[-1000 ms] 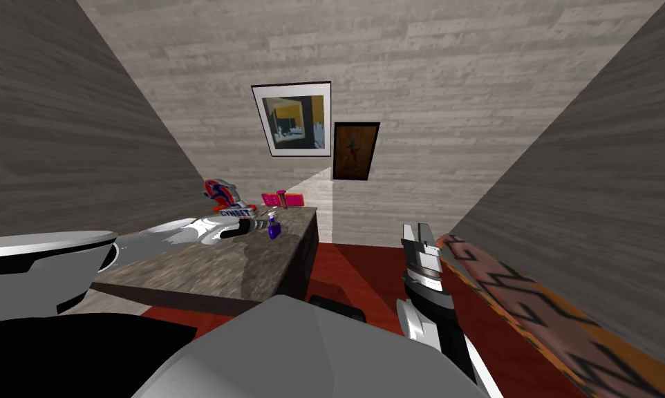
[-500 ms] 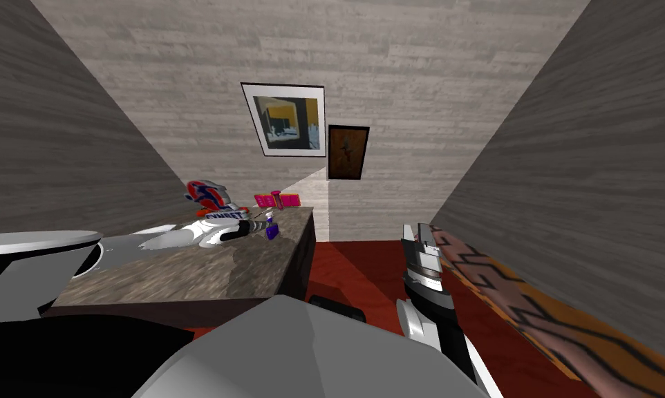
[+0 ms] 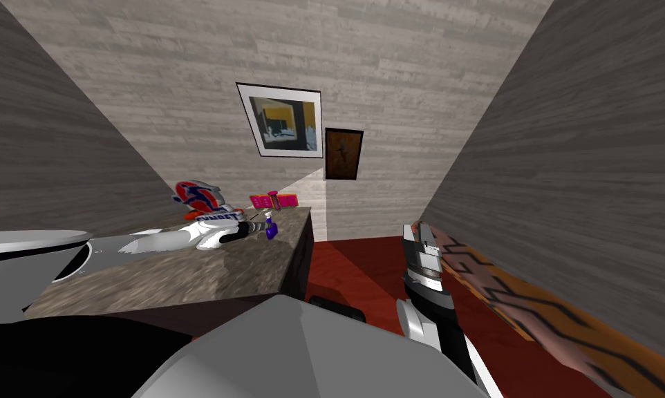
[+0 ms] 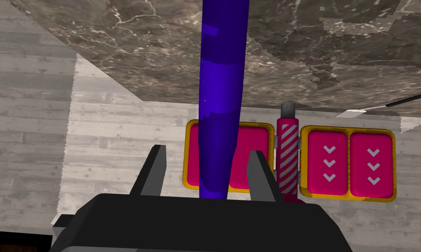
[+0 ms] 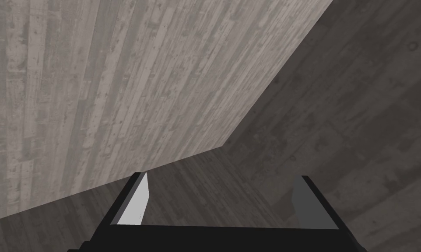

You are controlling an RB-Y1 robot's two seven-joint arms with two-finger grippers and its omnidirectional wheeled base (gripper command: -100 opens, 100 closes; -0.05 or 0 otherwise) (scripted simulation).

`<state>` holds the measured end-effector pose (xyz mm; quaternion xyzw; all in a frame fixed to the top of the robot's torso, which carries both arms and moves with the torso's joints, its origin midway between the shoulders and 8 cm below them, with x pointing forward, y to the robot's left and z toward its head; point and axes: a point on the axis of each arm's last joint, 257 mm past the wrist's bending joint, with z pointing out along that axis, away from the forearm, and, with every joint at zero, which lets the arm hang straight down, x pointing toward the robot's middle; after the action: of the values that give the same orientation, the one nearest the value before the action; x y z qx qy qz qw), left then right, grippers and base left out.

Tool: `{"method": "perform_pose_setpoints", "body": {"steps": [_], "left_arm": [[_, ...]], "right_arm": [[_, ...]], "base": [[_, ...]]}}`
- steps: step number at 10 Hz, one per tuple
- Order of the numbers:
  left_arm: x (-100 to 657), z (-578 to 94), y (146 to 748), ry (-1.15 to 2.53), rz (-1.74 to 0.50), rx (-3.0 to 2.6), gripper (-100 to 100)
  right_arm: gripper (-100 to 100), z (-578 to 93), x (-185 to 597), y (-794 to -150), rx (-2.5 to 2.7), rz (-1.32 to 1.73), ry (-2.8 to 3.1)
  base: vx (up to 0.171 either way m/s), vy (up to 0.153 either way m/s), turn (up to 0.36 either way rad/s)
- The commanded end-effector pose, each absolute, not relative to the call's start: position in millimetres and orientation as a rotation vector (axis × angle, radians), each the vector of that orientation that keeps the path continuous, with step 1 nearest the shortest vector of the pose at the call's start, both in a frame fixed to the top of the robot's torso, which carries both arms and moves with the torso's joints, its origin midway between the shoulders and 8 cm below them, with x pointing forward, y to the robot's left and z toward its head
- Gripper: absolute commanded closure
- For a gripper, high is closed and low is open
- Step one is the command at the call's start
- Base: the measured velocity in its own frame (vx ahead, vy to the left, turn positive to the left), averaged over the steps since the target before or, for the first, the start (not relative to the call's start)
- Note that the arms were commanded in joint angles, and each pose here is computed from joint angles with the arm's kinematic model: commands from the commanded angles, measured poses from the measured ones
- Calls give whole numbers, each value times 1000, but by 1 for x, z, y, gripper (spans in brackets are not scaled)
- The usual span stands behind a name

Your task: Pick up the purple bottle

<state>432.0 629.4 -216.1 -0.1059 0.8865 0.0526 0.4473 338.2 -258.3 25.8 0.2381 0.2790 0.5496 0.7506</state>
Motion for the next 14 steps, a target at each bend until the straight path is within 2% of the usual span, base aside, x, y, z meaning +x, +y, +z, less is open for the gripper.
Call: {"method": "perform_pose_setpoints", "body": {"steps": [1, 4, 5, 6, 9, 14], "left_arm": [[432, -216, 629, 2195, 130, -262, 100], [432, -216, 629, 2194, 130, -263, 100], [432, -216, 629, 2194, 130, -263, 0], [445, -213, 625, 2186, 115, -205, 100], [454, -209, 628, 2183, 105, -152, 100], [474, -206, 614, 2178, 55, -27, 100]], "right_arm": [[0, 26, 338, -258, 520, 1201, 610], [0, 26, 338, -258, 520, 1201, 610], [0, 26, 338, -258, 520, 1201, 610], [0, 26, 338, -258, 520, 1201, 610], [0, 26, 338, -258, 521, 1200, 610], [0, 26, 338, -258, 520, 1201, 610]], "base": [[0, 0, 0], [0, 0, 0], [0, 0, 0], [99, -49, 355], [169, -77, 280], [87, -44, 191]]}}
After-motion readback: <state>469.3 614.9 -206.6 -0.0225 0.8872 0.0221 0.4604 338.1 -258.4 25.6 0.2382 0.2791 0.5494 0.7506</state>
